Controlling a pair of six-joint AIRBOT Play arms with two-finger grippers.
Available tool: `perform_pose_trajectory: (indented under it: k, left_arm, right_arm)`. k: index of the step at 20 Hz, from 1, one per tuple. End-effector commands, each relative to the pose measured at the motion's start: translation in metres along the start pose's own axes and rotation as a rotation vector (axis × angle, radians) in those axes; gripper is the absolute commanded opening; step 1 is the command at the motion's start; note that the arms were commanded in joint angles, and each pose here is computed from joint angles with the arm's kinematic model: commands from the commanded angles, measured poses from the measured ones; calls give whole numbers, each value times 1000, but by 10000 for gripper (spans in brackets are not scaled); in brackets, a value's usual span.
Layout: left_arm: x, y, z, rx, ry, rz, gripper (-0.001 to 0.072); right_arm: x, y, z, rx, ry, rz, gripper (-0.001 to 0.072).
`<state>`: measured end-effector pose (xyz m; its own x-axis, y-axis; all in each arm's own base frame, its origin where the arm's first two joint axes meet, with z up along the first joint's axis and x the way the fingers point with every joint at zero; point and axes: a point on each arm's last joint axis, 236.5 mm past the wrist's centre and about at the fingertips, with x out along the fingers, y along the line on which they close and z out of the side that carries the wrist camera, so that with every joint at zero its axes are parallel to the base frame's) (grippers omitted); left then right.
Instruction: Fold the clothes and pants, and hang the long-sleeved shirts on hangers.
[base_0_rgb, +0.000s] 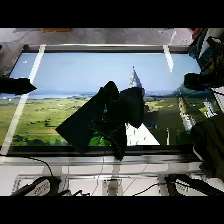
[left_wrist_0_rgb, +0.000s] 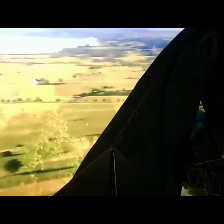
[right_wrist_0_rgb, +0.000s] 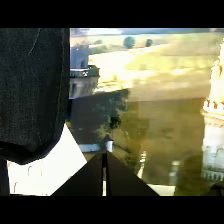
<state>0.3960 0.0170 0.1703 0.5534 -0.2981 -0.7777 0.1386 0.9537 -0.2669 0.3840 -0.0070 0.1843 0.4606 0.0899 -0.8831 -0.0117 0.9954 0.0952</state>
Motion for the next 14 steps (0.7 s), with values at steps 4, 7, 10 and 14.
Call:
perform_pose_trajectory:
  k: [4, 7, 10, 14]
  left_arm:
    - [0, 0, 0, -1, -1, 1, 19]
    - [0, 0, 0, -1, -1, 1, 19]
    - [0, 0, 0, -1, -1, 1, 19]
    - [0, 0, 0, -1, -1, 1, 19]
  right_arm:
    - [0, 1, 0, -1, 0, 1, 48]
    - [0, 0, 0, -1, 0, 1, 48]
    - [0, 0, 0, -1, 0, 1, 48]
    - [0, 0, 4, -1, -18, 0, 48]
